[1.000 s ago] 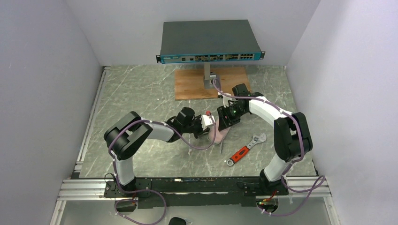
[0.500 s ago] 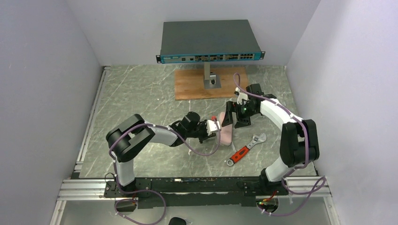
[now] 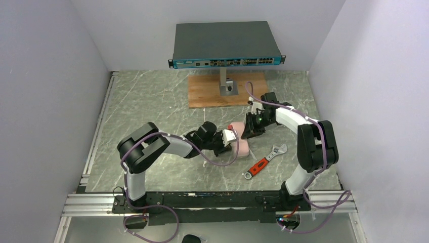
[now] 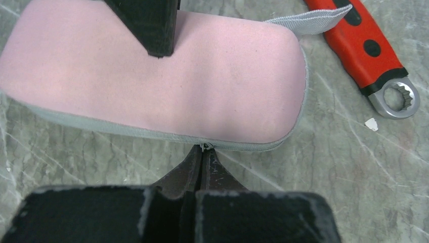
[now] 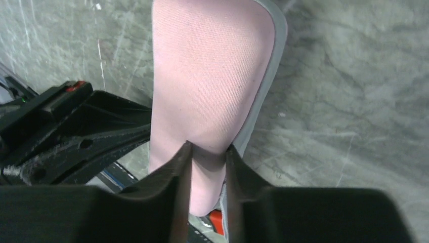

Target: Open the umbrella

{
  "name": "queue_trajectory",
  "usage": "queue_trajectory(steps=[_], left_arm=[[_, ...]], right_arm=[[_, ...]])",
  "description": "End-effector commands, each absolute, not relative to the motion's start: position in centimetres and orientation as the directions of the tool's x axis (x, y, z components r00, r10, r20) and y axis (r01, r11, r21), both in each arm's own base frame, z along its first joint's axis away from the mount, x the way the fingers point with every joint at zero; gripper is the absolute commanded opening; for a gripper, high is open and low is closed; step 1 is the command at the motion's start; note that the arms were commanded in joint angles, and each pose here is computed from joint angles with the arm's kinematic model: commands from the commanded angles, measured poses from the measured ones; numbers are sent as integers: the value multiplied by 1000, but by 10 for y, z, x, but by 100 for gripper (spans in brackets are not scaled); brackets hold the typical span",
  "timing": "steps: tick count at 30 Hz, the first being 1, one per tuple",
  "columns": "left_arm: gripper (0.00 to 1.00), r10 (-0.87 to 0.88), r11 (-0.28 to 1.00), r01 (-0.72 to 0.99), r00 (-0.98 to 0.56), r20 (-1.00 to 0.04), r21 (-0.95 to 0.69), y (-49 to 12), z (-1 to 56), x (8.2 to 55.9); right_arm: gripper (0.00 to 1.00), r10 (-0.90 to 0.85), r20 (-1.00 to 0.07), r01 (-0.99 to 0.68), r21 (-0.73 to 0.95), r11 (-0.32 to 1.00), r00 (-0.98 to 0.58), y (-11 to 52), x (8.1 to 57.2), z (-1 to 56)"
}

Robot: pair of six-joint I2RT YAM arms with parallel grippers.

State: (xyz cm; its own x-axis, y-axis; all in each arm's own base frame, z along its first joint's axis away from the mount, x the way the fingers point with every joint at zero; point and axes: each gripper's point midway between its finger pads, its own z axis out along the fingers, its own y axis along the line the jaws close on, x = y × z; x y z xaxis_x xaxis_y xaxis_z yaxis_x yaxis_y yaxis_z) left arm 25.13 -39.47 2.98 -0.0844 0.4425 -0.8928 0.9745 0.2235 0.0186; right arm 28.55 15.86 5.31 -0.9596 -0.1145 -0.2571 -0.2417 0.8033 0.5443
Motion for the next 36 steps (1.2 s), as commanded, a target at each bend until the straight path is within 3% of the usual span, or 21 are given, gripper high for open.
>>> queue_trajectory(steps=[1,6,17,22,23,28,31,36], left_arm=[[0,347,284,955,-14,-938,90,-404,68,292],[0,365,336,934,-15,-931,117,-388,67,324],[0,302,541,840,-251,-920,-52,-336,76,376],[0,277,492,863,-278,-920,-113,-333,78,359],[0,269,484,866,-283,-920,-125,-334,79,355],[0,298,454,884,-268,-916,-111,-337,70,324],[0,299,439,887,-293,-908,-142,-340,64,308],[0,283,440,881,-322,-904,-176,-361,66,291]], right_arm=[[3,-256,-311,-390,521,759,-915,167,279,44],[0,-344,-311,-460,494,738,-886,163,273,32],[0,-499,-380,-628,452,634,-778,157,271,30],[0,-598,-475,-762,352,544,-645,164,301,40],[3,-614,-498,-788,320,525,-612,166,310,45],[58,-611,-525,-789,225,572,-592,161,352,80],[71,-549,-533,-740,250,624,-643,153,347,109],[79,-390,-431,-530,272,803,-814,130,306,119]])
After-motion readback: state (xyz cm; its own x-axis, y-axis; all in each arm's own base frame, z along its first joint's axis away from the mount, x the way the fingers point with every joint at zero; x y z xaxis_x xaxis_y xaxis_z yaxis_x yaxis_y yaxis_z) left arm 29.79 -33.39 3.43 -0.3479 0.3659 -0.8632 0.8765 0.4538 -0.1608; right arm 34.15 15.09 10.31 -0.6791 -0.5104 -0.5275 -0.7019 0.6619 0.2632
